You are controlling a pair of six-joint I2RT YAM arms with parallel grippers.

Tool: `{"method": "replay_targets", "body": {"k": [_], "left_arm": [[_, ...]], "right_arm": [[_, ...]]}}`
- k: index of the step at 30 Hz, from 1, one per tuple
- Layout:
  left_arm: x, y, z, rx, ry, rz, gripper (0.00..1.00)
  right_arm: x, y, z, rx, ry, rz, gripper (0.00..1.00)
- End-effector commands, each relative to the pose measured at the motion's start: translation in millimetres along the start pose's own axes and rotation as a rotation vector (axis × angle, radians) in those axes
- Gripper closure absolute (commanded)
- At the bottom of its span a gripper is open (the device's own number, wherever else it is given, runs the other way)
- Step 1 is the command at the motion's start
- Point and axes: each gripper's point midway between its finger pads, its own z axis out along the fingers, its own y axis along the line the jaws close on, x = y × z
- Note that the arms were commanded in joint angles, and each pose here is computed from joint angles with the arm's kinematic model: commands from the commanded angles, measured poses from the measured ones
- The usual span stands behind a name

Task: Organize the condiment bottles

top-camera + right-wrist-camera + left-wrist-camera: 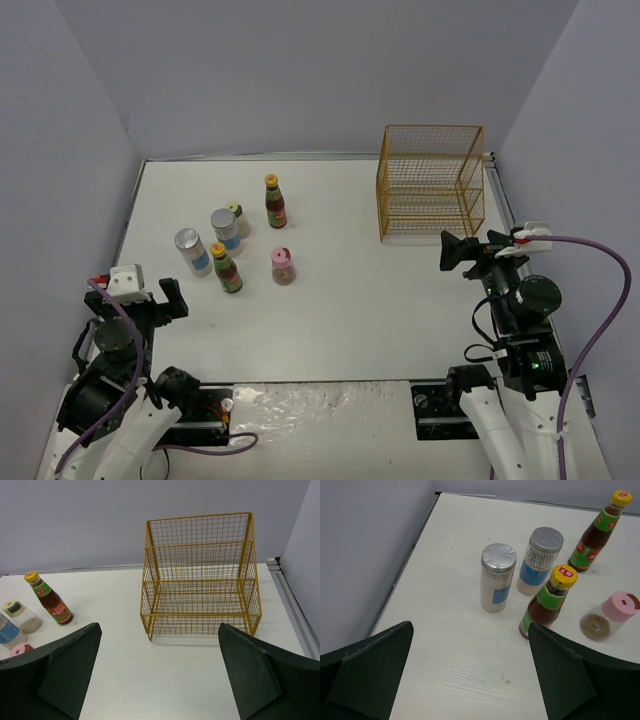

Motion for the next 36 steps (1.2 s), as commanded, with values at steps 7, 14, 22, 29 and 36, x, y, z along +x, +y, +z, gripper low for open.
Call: {"method": "replay_targets", "body": {"k": [7, 14, 22, 29, 36], "left_arm": [[-17.2, -57.2, 30.2, 0.140, 0.094, -0.060, 0.03], [-31.7, -98.6, 64.4, 0.207, 0.079, -0.137, 0.03], [-21.2, -118.5, 106.1, 0.132, 0.130, -0.184, 0.03], [2.7, -118.7, 128.5, 0.025, 0.163, -0.208, 0.09], [27.5, -123.1, 137.6, -0.006, 0.202, -0.201, 0.19]], "right_arm": [[-19.5, -3.4, 12.9, 0.045, -0.053, 0.068, 0.00], [-16.7, -8.6, 14.7, 0.078, -0.046, 0.090, 0.00], [-13.6, -9.4, 13.6, 0.079, -0.043, 0.078, 0.00], [-11.6, -10.0, 10.7, 0.078, -0.048, 0.076, 0.00], [-10.8, -10.0, 7.3, 0.077, -0.057, 0.078, 0.00]]}}
